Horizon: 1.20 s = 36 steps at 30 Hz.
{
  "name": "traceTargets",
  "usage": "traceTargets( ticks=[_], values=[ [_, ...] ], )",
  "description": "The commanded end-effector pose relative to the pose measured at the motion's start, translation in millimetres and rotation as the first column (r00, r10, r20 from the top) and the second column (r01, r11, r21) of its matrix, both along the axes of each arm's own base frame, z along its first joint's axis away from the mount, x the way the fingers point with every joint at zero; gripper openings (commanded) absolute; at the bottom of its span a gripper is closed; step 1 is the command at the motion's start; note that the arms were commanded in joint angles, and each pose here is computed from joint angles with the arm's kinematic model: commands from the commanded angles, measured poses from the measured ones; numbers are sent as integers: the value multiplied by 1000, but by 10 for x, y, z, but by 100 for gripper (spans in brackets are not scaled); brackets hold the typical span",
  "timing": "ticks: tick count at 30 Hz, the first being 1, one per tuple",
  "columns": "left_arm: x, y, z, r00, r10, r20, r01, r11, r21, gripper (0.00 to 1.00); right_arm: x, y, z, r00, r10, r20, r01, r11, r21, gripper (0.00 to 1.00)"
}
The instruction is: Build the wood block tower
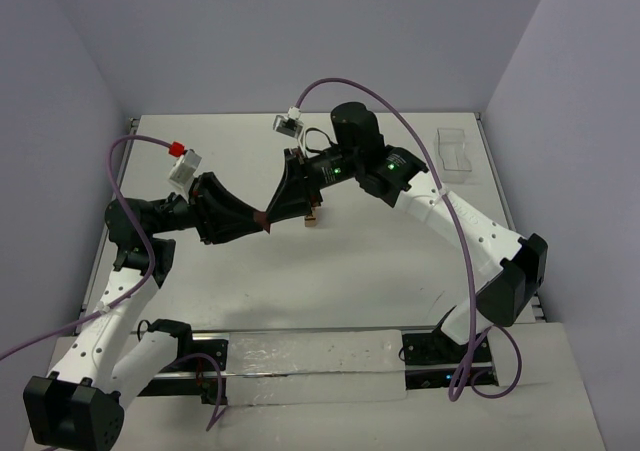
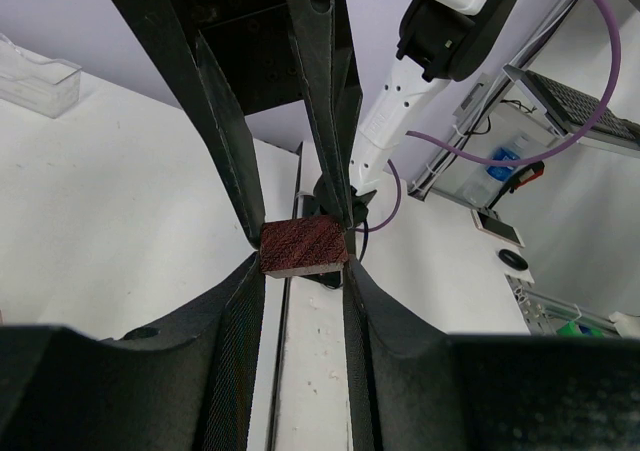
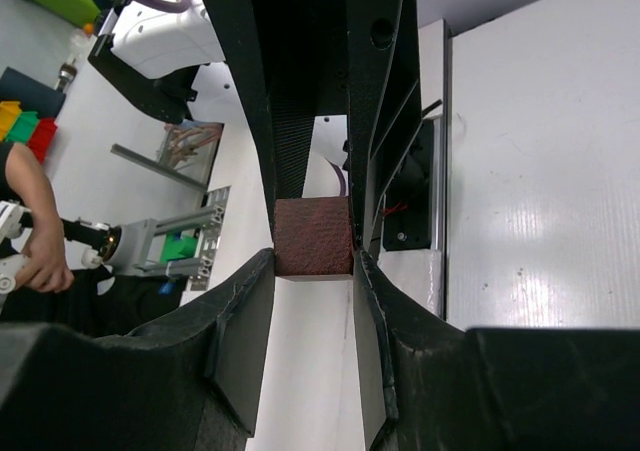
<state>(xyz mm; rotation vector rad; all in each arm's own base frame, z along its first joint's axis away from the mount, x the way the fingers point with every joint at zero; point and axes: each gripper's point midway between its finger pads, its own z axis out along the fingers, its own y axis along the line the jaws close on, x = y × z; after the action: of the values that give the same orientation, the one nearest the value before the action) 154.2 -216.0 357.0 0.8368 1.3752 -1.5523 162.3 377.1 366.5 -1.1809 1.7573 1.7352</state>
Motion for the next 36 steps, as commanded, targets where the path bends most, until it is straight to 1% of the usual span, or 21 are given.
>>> traceTargets(
  ticks=[1,2,6,8,12,15,16,18,20,22,23,24,25,26,29,30,32,33,35,36],
  values=[
    [80,-6,77,999,36,21,-36,999,-16,8,-159,23,219,997,52,63,-54,998,43,36],
    [87,-4,78,999,39,18,-39,999,-16,8,-159,25,222,996,51,70,-54,998,44,36],
    [99,-6,75,999,42,12,-42,999,-17,8,-181,26,207,996,53,77,-56,998,33,51],
    [99,-6,75,999,42,13,-42,999,-17,8,-187,23,200,995,56,81,-59,998,31,53],
    [110,-7,77,999,43,12,-42,999,-17,8,-191,25,198,995,58,84,-61,998,30,53],
    [107,-10,79,999,40,11,-40,999,-16,8,-184,27,204,995,54,87,-57,998,31,48],
    [107,-8,81,999,41,12,-41,999,-17,8,-182,29,200,995,54,86,-57,998,30,44],
    [108,-8,75,999,42,11,-41,999,-16,8,-180,32,203,995,53,87,-56,998,33,39],
    [110,-8,69,999,41,8,-41,999,-13,10,-175,38,211,995,51,87,-54,998,35,26],
    [117,-7,66,999,47,5,-47,999,-11,15,-171,43,212,995,50,83,-53,998,35,18],
    [121,-10,59,999,48,3,-48,999,-9,20,-167,45,215,995,49,84,-52,998,36,13],
    [129,-9,59,999,53,6,-53,999,-9,31,-158,47,224,995,46,83,-49,998,38,9],
    [147,-5,60,998,65,5,-65,998,-8,38,-146,53,219,996,39,83,-42,998,35,1],
    [153,-5,45,997,71,3,-71,997,-2,45,-137,52,219,996,34,83,-37,999,34,0],
    [202,2,-3,995,99,-21,-99,995,22,55,-98,51,210,996,11,83,-13,1000,27,0],
    [214,8,4,994,110,-4,-110,994,25,62,-75,46,197,997,0,81,-2,1000,22,0],
    [232,30,-35,991,134,-11,-133,990,45,84,17,29,152,996,-45,79,45,999,2,0],
    [242,57,-43,987,160,-7,-159,986,55,93,83,14,105,994,-80,78,82,997,-15,0],
    [296,105,-76,977,212,-13,-210,975,75,99,182,-20,40,987,-134,85,138,990,-42,0],
    [330,139,-85,970,244,-11,-243,967,80,99,255,-35,-25,980,-174,92,180,982,-63,0]
  ],
)
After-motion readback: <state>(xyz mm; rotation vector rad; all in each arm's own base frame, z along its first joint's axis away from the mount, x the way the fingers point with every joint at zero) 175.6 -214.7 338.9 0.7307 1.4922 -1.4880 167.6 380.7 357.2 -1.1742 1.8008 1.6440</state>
